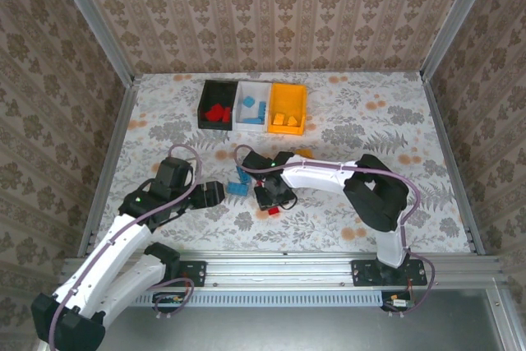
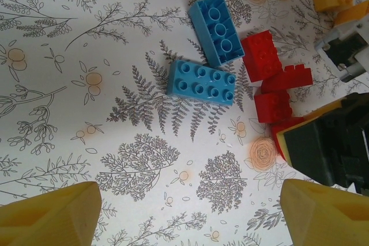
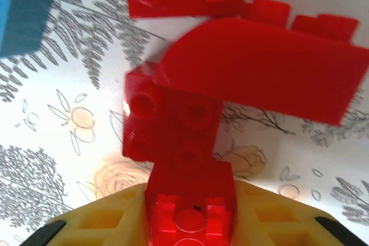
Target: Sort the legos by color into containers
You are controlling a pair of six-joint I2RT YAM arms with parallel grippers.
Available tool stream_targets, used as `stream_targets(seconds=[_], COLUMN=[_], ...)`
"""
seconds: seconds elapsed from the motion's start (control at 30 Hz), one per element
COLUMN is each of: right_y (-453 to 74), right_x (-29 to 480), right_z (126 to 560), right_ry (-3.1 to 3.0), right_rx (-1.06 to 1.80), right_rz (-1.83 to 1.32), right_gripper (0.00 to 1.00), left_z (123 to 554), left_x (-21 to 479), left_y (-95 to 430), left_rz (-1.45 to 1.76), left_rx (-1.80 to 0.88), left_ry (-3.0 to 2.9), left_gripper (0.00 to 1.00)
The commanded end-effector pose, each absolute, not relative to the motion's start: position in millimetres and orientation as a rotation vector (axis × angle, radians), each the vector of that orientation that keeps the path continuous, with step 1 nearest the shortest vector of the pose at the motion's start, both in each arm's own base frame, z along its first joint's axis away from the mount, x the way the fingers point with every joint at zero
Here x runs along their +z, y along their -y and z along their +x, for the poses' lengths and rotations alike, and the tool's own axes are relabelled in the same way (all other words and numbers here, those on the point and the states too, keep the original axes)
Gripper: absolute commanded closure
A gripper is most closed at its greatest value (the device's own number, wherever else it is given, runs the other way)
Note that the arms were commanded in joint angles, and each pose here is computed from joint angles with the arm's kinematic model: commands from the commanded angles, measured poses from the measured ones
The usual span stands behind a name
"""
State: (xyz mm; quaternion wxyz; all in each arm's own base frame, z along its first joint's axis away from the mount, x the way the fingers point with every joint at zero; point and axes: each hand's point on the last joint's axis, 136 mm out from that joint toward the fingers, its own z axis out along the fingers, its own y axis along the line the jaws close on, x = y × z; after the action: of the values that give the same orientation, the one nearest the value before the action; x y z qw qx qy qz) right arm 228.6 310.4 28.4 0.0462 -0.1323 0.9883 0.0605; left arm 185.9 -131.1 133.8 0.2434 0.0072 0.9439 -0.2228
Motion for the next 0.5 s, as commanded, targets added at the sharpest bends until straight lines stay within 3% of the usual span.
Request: stream_targets(seconds=[0.0, 0.27, 0.47], right_y=[-300, -332, -354], right_x=[50, 140, 204], right_z=[227, 245, 302], right_ry=[-2.977, -2.831, -2.627], right_rx=[0.188, 0.876, 1.367], right_rz=[-0.365, -0.312, -0.209], right_gripper=[0.65, 0.64, 0.64], left_z=[189, 195, 201], left_x=[145, 152, 154], left_y=[133, 144, 140], left_rz=[0.033, 0.025, -0.055], left_rx=[-0.626, -0.731, -0.807], left_ry=[-2.562, -2.531, -2.506], left_gripper=[0.18, 0.18, 0.18])
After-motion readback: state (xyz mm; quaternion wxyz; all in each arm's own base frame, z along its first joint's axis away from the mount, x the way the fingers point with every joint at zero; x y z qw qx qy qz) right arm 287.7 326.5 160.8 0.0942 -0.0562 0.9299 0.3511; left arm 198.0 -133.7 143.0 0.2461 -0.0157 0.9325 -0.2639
